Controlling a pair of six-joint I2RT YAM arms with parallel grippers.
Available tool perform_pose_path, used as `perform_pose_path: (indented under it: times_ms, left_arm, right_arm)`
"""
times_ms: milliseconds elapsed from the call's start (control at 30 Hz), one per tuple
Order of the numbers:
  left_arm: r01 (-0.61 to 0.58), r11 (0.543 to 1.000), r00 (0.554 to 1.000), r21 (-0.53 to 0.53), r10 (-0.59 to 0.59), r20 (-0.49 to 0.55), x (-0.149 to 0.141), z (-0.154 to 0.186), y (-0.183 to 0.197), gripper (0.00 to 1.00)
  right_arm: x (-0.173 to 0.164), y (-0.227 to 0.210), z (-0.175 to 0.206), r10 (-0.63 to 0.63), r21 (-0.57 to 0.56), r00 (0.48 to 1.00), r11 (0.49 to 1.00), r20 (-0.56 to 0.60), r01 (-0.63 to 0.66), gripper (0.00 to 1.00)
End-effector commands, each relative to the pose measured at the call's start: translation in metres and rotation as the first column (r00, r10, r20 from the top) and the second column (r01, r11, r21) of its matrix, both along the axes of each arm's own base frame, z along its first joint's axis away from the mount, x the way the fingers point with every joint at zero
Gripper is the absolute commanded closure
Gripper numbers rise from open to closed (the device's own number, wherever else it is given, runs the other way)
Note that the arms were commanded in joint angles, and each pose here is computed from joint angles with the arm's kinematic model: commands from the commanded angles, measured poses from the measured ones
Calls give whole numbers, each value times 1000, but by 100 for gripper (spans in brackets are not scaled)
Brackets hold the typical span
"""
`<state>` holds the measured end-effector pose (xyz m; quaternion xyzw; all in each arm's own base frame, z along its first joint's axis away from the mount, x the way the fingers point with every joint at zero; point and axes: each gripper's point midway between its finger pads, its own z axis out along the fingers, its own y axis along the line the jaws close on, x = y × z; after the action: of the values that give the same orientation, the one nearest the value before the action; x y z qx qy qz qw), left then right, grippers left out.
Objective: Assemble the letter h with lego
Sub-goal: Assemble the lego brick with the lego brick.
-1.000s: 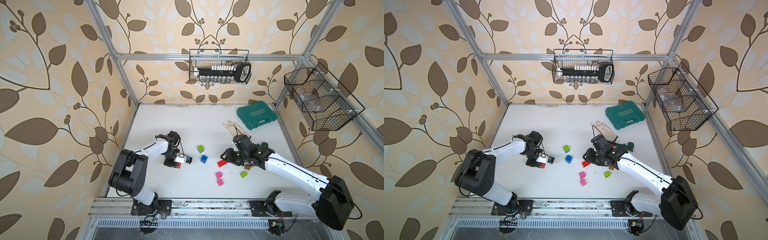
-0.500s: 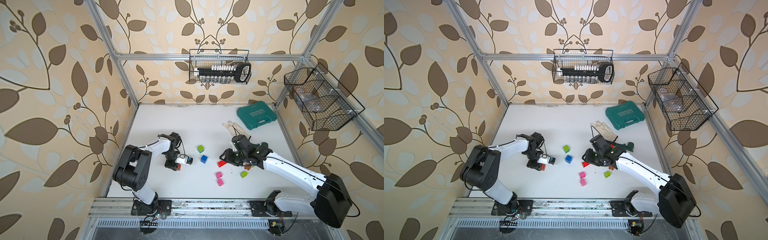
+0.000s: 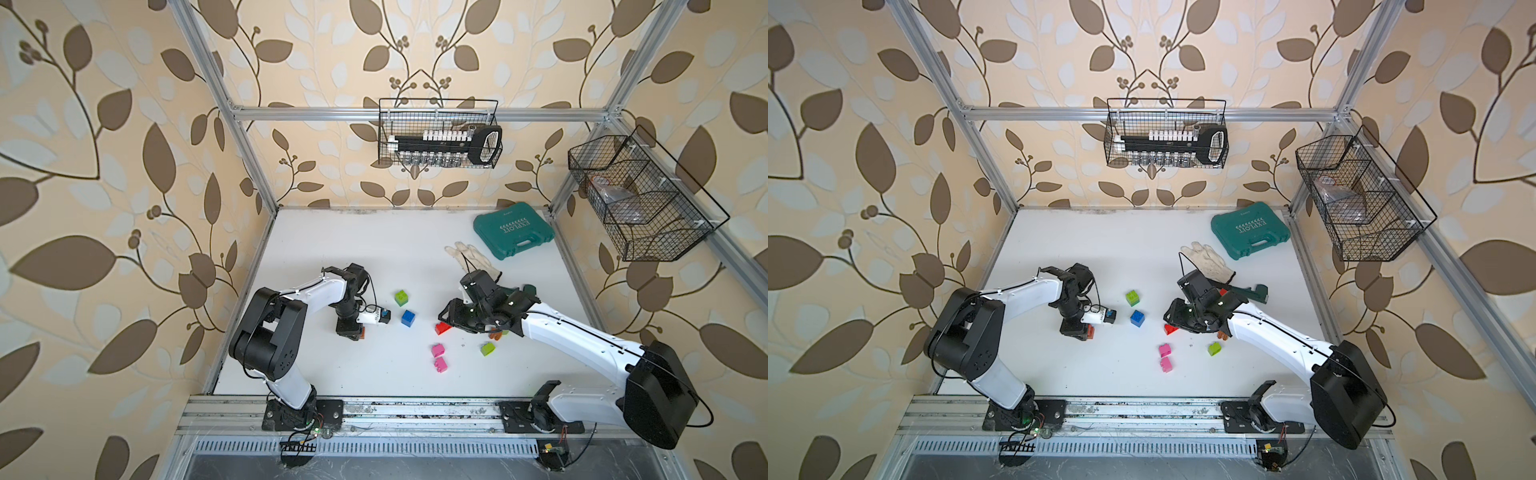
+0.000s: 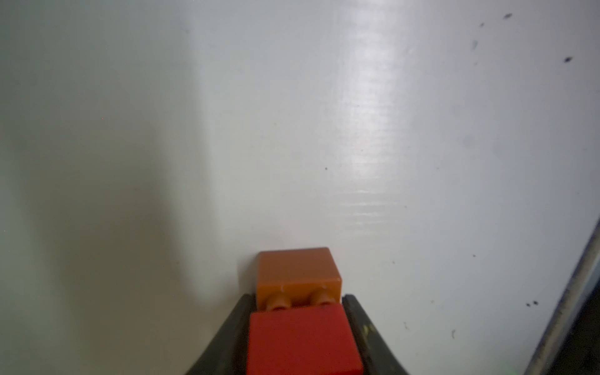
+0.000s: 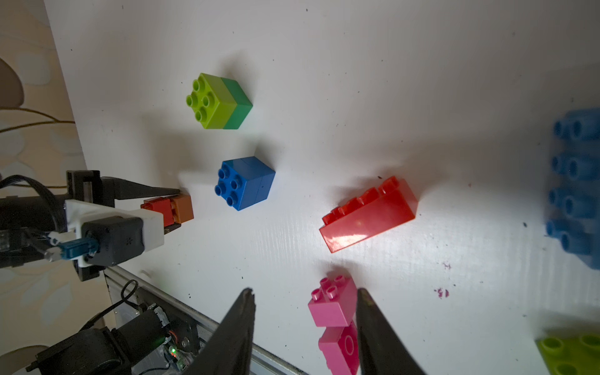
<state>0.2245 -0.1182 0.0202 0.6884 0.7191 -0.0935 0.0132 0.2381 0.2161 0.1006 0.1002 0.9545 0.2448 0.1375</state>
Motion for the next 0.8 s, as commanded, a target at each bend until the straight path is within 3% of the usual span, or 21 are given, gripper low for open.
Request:
perform_pose_path:
  times_ms: [0,233,767]
  left_arm:
    - [-34,998,999,-58,33,-29,-4,13,-13,49]
    - [-53,993,999,-107,53,-1,-3,25,-19,45]
    - [-67,995,997,-77,71,40,-3,24,4,46]
  right_arm:
    - [5,9,8,36,11,999,999,21,-37,53]
    - [4,8,4,38,-14,999,999,10,-38,53]
    - [3,11,6,70,-28,997,997,28,-69,53]
